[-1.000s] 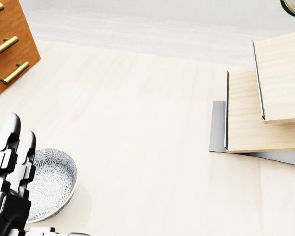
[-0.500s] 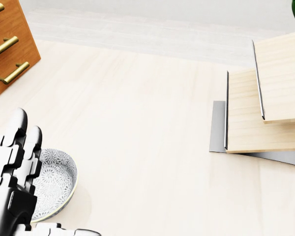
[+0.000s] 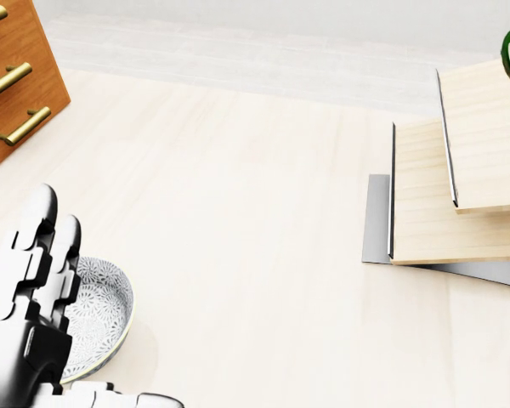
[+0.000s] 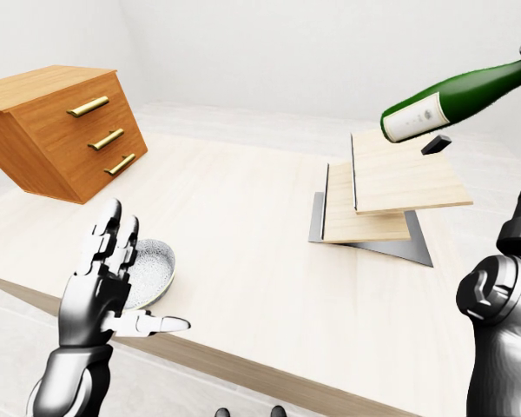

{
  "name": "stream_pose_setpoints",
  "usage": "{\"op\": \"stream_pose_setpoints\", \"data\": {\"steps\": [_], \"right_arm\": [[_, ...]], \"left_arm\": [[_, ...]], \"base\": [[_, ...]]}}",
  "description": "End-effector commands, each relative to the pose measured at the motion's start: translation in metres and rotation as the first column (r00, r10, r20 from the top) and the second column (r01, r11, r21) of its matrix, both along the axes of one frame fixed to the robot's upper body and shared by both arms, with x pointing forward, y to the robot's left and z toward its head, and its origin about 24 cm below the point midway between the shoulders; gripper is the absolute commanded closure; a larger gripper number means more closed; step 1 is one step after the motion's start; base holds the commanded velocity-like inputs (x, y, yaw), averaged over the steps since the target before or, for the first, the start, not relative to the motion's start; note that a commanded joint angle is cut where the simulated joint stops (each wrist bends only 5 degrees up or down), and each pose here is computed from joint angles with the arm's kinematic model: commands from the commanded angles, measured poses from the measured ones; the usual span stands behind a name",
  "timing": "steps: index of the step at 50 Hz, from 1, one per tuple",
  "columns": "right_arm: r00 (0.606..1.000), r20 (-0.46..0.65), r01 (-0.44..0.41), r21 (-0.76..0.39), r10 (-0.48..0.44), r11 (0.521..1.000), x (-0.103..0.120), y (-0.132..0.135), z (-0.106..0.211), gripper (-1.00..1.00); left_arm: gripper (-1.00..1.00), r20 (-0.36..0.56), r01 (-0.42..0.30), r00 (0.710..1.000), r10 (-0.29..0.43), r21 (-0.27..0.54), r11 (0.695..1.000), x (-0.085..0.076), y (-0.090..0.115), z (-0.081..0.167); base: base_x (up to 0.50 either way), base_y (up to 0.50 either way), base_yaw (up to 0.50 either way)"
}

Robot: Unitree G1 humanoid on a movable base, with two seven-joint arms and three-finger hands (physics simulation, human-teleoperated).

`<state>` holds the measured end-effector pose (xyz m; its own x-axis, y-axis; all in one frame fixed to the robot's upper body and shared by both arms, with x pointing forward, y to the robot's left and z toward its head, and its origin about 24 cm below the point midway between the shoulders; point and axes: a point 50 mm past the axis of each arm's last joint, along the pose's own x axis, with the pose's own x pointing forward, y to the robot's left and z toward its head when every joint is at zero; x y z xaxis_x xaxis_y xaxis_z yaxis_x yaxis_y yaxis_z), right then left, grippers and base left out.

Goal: Put the wine bottle on the wine rack.

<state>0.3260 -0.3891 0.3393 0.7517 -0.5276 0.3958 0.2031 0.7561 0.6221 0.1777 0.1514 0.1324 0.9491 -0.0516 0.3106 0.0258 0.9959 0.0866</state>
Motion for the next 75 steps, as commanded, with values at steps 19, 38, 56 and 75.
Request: {"op": "stream_pose_setpoints", "data": {"steps": [19,38,56,75], "right_arm": [[0.994,-0.092,-0.056,0.070,0.062,0.996,0.013,-0.001,-0.047,1.00],[0.986,-0.116,-0.101,0.138,0.117,0.985,0.024,0.008,-0.067,1.00],[0.977,-0.169,-0.100,0.160,0.127,0.982,0.028,0.010,-0.085,1.00],[0.961,-0.247,-0.080,0.176,0.123,0.981,0.026,0.005,-0.109,1.00]], "left_arm": [[-1.00,0.030,0.007,1.000,-0.008,0.010,1.000,0.000,-0.003,0.006],[-1.00,0.006,0.005,1.000,-0.005,0.008,1.000,0.002,-0.002,0.001],[-1.00,0.010,0.009,1.000,-0.009,0.009,1.000,-0.001,-0.004,0.002],[-1.00,0.030,0.014,0.999,-0.014,0.011,1.000,-0.002,-0.006,0.006]], "base": [[0.00,0.00,0.00],[0.00,0.00,0.00],[0.00,0.00,0.00],[0.00,0.00,0.00]]}}
